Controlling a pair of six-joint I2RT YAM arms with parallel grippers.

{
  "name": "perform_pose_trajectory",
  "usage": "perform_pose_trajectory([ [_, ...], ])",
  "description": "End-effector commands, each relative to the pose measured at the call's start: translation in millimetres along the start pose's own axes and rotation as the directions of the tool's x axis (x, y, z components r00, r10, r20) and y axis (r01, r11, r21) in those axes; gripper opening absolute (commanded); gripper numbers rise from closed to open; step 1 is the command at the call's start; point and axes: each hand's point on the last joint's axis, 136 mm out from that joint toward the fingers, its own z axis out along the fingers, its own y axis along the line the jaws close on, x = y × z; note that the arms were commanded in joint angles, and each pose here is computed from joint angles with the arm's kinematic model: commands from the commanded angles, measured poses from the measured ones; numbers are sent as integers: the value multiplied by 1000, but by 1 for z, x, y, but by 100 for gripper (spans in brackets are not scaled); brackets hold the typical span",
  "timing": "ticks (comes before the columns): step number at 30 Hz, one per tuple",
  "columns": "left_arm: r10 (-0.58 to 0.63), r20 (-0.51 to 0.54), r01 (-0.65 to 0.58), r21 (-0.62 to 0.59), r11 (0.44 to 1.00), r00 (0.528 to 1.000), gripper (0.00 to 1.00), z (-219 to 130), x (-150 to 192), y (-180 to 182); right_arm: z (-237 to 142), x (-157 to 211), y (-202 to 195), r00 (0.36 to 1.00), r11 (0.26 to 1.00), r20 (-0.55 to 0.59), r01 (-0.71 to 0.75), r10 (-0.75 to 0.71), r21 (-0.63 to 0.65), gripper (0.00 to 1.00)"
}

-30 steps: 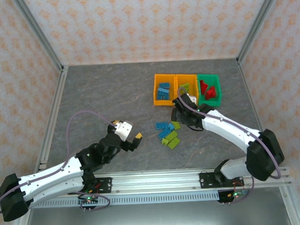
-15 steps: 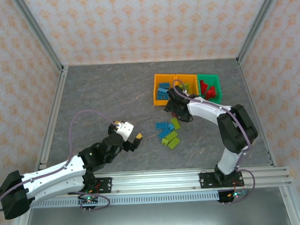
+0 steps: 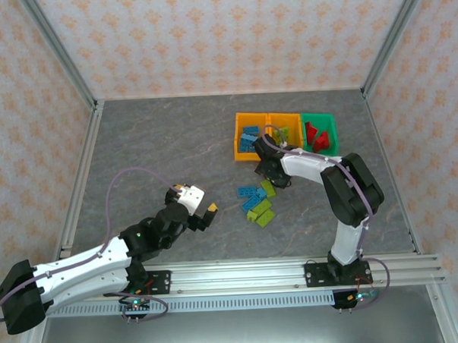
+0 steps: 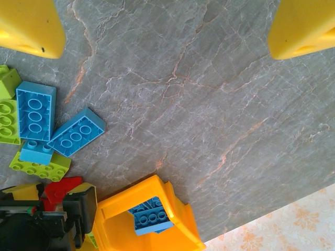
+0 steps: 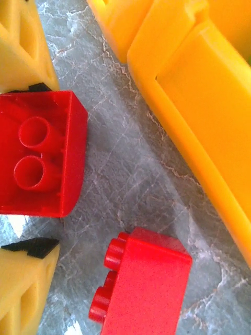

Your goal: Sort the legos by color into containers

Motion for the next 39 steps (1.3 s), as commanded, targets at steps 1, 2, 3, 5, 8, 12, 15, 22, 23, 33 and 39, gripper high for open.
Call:
perform_pose_trajectory([
  [1,-30,29,31,-25,999,999,100,-2,-12,5,8,5,-11,1000,1000,0,1,-1,25,65],
  [2,-30,29,31,-26,999,999,100,-2,-12,5,7,5,-13,1000,1000,0,3,-3,26,62],
  [3,-30,30,31,-25,999,999,100,-2,-13,5,5,5,-15,1000,1000,4,2,-3,23,59],
  [5,-30,30,31,-23,999,999,100,-2,-12,5,-1,4,-20,1000,1000,19,0,0,15,53],
  [8,-30,30,31,-21,999,999,100,-2,-12,4,-14,3,-27,999,1000,42,-3,3,-6,47],
  [12,-30,35,31,-2,1000,999,100,-3,-13,1,-39,0,-35,997,999,78,-2,6,-49,46],
  [15,-30,45,27,48,998,999,100,-4,-14,-7,-67,-10,-42,991,996,136,-4,15,-84,45],
  [22,-29,47,27,54,998,998,100,-4,-14,-8,-136,-92,-65,924,983,354,-88,141,-163,43],
  [23,-29,49,26,55,998,998,100,-4,-15,-8,-139,-110,-68,917,978,361,-110,168,-175,43],
  [33,-20,40,20,18,1000,999,100,-5,-12,-1,-81,-222,-60,943,976,254,-195,215,-101,47],
  [39,-23,43,22,21,1000,999,100,-5,-12,-1,-94,-232,-67,932,975,288,-210,221,-68,75],
])
